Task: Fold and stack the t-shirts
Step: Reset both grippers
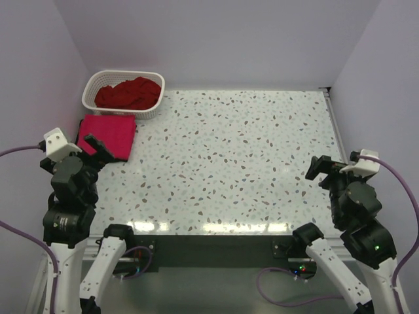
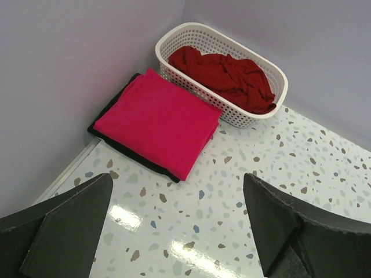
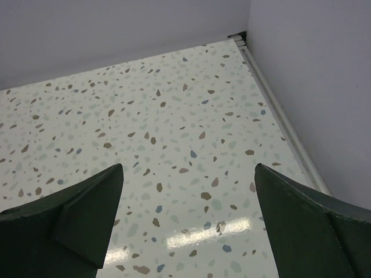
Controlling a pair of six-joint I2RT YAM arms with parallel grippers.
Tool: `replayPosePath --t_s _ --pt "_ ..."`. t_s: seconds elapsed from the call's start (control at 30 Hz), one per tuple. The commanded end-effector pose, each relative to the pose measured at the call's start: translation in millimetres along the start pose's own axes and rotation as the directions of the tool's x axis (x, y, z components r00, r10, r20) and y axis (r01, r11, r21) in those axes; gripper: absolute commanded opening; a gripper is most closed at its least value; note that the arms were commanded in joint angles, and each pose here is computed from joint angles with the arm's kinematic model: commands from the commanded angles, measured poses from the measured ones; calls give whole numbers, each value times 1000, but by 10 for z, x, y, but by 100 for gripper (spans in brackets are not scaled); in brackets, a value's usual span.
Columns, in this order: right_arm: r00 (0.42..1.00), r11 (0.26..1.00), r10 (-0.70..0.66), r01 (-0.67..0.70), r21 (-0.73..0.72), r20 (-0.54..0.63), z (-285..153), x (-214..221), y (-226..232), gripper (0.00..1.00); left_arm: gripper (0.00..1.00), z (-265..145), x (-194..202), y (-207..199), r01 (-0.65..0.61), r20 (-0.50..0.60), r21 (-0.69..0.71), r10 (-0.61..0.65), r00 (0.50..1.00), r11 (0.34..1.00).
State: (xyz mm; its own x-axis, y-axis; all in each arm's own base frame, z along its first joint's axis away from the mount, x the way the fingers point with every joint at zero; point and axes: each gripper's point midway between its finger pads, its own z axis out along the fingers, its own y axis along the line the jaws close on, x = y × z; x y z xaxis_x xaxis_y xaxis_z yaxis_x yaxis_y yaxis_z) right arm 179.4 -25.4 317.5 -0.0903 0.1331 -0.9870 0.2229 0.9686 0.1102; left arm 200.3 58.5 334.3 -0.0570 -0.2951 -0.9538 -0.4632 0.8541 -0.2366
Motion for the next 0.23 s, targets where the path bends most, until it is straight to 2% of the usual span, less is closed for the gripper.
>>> replayPosePath --t_s 0.0,0.2 --pt "999 1000 15 -15 1 45 16 -104 7 99 100 64 -92 -107 6 43 39 -8 999 999" --pt "999 1000 17 -16 -15 38 67 -67 71 99 100 122 -38 -162 6 36 58 -8 999 998"
